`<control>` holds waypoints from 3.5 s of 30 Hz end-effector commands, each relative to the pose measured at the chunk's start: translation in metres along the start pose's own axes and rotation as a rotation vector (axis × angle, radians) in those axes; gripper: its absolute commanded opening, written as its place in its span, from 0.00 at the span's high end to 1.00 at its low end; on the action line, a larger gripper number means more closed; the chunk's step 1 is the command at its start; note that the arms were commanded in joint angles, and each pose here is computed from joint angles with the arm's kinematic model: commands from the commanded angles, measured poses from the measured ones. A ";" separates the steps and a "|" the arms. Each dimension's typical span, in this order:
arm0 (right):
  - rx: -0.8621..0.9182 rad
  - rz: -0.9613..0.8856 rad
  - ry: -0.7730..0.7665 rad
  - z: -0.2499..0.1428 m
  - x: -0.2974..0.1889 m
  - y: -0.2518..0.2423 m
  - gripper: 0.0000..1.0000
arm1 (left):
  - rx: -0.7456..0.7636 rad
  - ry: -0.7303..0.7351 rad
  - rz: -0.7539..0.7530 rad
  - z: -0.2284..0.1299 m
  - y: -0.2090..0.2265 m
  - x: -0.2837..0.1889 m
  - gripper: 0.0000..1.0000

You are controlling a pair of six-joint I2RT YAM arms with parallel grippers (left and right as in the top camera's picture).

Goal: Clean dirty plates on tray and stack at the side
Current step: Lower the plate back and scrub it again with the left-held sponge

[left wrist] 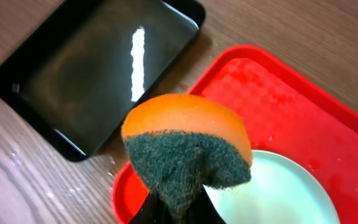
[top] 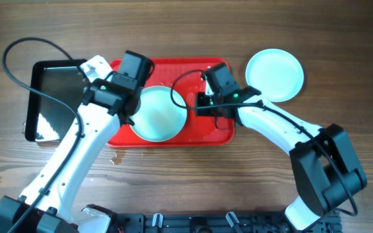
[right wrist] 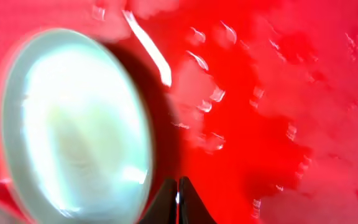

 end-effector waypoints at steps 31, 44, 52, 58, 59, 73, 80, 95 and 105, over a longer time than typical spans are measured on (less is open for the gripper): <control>-0.110 -0.123 0.045 -0.015 0.069 -0.002 0.96 | 0.210 0.344 -0.359 -0.058 -0.071 0.034 0.96; -0.049 -0.251 -0.001 -0.005 0.061 -0.027 0.96 | 0.303 0.504 -0.360 -0.119 -0.119 0.072 0.96; 0.041 -0.188 0.034 0.013 0.054 -0.042 0.96 | 0.295 0.466 -0.312 -0.110 -0.111 0.081 0.96; 0.046 -0.196 0.040 0.019 0.050 -0.052 0.96 | 0.297 0.479 -0.401 -0.108 -0.121 0.080 0.96; 0.041 -0.196 0.043 0.017 0.051 -0.050 0.96 | 0.310 0.480 -0.452 -0.108 -0.129 0.076 0.96; -0.003 -0.196 0.073 0.000 0.055 -0.037 0.96 | 0.336 0.424 -0.482 -0.114 -0.155 0.085 0.96; -0.004 -0.207 0.075 -0.001 0.055 -0.039 0.96 | 0.332 0.435 -0.325 -0.115 -0.129 0.119 0.96; -0.010 -0.259 0.061 0.000 0.053 -0.048 0.96 | 0.422 0.244 0.108 -0.062 -0.043 0.137 0.96; -0.011 -0.241 0.007 0.020 0.037 -0.033 0.96 | 0.129 -0.048 0.139 0.011 0.007 0.033 0.96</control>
Point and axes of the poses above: each gripper's point midway between its finger pads, its own x axis out along the fingers, its own y axis along the line the jaws close on, z = x × y, the point moved 2 cm from there along -x, back along the fingers, and after that the axes turned 14 degrees about x, right-handed, at the moved point
